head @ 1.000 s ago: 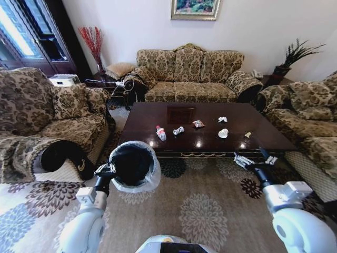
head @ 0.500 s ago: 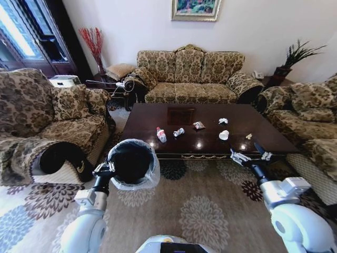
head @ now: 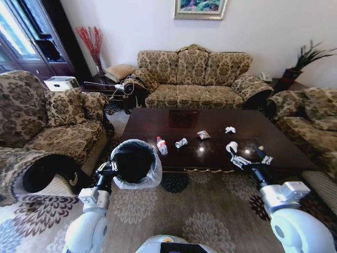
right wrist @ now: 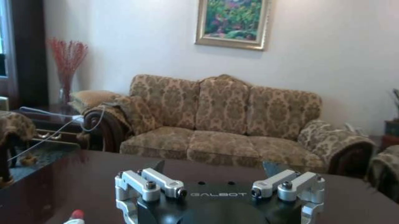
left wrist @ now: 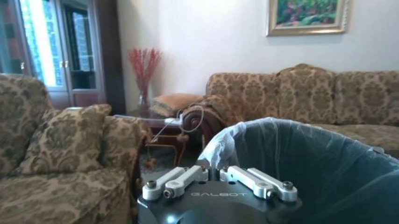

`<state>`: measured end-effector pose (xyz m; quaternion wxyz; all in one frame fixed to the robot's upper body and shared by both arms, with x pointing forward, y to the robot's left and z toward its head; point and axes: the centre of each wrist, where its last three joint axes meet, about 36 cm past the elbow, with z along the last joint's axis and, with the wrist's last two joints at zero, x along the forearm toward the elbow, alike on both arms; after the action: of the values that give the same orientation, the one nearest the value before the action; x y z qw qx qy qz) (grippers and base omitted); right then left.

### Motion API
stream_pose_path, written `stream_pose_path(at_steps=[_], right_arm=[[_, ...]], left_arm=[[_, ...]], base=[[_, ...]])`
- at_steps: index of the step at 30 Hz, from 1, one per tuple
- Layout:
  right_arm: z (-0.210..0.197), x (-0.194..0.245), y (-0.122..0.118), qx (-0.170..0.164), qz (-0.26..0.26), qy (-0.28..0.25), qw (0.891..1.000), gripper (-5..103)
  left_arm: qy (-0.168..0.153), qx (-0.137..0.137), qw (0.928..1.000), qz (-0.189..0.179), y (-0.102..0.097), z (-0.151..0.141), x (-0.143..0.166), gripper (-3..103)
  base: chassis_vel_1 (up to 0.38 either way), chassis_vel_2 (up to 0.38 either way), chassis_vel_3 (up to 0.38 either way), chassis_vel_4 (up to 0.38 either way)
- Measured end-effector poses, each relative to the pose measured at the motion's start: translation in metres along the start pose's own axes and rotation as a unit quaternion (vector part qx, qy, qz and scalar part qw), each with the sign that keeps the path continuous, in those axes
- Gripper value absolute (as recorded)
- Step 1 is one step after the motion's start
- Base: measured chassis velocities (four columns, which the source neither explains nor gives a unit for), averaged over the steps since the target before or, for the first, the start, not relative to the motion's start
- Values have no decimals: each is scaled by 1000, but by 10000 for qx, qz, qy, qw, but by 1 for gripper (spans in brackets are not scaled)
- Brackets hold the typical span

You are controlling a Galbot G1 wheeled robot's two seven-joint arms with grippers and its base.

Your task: Move to the front of the table and place the trash on the table into the trash bin.

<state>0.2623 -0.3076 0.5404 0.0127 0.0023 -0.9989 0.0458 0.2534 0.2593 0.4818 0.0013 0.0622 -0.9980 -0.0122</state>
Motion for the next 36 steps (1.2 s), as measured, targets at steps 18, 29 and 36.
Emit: stream_pose_path(at_steps=[18,29,36], right_arm=[[20,-21,15,-196,-309,176,9992,100],[28,-28,23,-199,-469,210,9985,100],[29,-27,28,-205,-506,218,9983,100]], left_arm=[[49,57,10000,-46,-3,7,3,3],[-3,25,9999,-147,-2,5,6,3],[-27,37,9999,-160,-3,3,7,3]], base=[[50,46,40,45],[-22,21,28,-24],[-102,107,107,-94]])
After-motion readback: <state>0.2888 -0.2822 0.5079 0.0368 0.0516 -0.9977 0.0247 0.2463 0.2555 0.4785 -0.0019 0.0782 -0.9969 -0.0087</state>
